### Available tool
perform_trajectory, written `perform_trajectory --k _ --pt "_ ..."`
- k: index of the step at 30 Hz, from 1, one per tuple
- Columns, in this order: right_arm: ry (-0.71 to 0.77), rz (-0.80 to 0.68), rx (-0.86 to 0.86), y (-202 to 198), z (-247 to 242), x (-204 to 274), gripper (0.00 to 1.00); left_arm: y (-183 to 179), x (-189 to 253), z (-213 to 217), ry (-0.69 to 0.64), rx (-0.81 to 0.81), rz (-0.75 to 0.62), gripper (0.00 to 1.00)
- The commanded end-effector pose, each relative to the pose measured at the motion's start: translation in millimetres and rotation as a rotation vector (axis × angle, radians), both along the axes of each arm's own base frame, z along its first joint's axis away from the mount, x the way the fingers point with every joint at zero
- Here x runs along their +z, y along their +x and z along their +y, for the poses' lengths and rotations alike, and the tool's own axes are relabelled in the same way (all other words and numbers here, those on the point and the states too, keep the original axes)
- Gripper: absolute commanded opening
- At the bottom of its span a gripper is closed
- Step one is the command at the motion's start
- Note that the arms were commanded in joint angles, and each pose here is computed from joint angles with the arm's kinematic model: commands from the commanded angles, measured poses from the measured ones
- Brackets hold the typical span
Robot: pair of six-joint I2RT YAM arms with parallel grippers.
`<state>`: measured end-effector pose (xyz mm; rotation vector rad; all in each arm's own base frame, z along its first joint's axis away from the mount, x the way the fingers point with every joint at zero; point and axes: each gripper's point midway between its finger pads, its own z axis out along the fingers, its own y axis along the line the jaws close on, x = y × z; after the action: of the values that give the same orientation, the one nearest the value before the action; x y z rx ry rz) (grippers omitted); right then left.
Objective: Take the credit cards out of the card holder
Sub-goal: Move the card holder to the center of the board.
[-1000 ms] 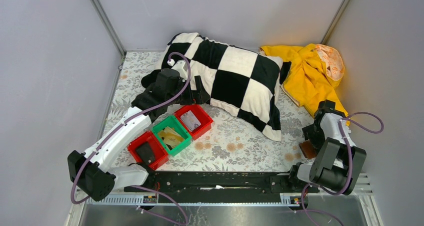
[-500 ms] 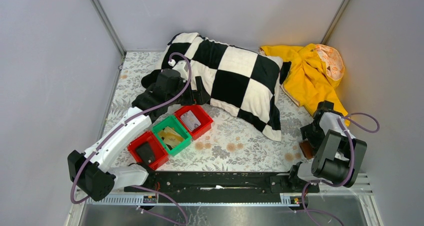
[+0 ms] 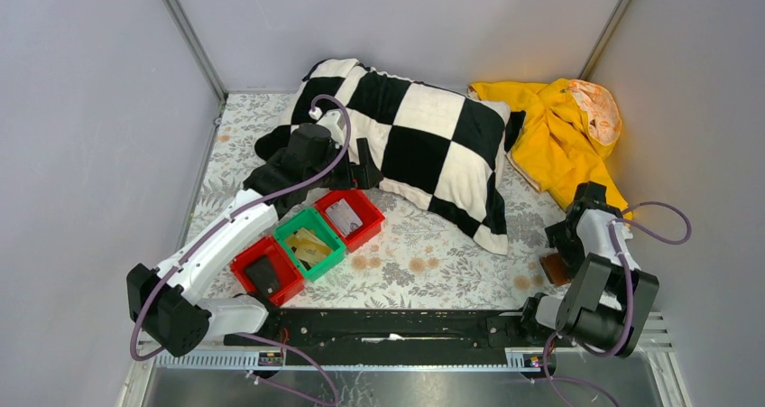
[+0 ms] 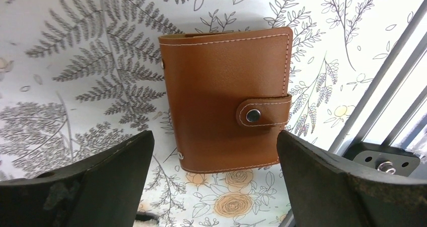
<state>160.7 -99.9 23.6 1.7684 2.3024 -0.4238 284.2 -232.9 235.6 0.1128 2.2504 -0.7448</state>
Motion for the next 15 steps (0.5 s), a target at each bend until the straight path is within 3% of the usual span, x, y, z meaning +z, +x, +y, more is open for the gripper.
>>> perform_trajectory --k 1,15 --pt "-0.042 -0.044 0.007 0 -6 16 1.00 5 24 -11 -0.038 -0.023 -0.060 0.99" --pt "-0.020 -0.006 -0.028 -8 -3 5 1.00 -6 10 -7 0.026 -0.055 -0.010 0.99"
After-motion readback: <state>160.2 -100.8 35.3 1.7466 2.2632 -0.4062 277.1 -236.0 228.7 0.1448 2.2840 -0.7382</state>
